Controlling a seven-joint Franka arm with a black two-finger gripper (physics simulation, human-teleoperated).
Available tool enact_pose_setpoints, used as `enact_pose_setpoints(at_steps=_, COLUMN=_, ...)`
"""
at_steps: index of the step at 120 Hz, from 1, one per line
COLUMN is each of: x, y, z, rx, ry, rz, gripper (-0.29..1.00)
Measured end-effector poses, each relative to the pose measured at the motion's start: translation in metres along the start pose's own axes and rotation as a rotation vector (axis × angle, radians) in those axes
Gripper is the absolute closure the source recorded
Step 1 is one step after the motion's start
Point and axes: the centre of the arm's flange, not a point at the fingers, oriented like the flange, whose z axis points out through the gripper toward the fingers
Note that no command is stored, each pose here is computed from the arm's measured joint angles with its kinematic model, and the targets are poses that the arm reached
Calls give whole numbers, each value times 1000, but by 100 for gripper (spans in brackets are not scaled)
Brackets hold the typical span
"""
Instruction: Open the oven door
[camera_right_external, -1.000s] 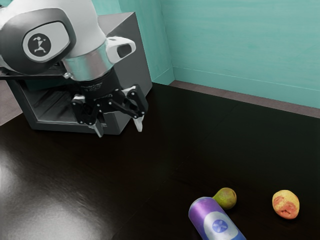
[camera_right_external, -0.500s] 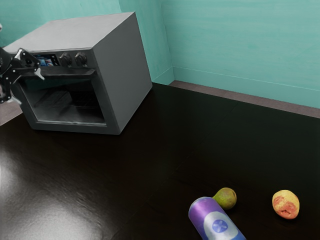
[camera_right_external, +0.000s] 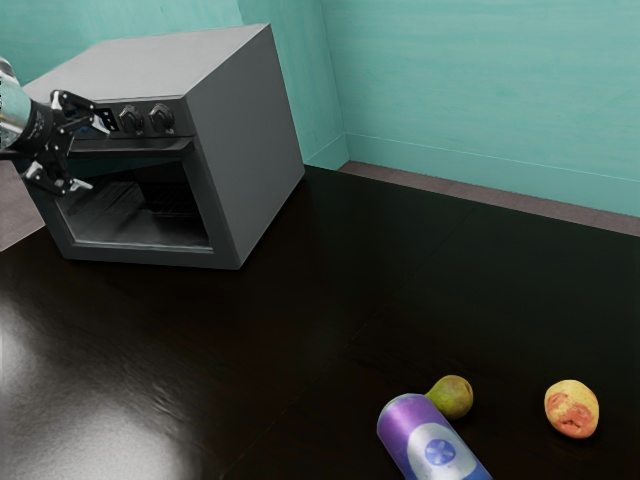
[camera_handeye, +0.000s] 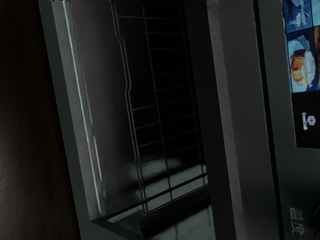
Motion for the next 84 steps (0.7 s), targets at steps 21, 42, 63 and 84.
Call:
enact_pose_setpoints(at_steps=21, x=4, y=7, z=7, rx=-28, ry=15, rz=-42, gripper=0)
enact_pose_setpoints(at_steps=42, x=23, y=12, z=15, rx=-40, ry=42, rz=-86, gripper=0)
enact_pose_setpoints(at_steps=63, x=40, y=6, z=22, rx=-35, ry=59, rz=-128, gripper=0)
enact_pose_setpoints(at_steps=84, x=38, y=5, z=34, rx=-23, ry=53, rz=-140, gripper=0)
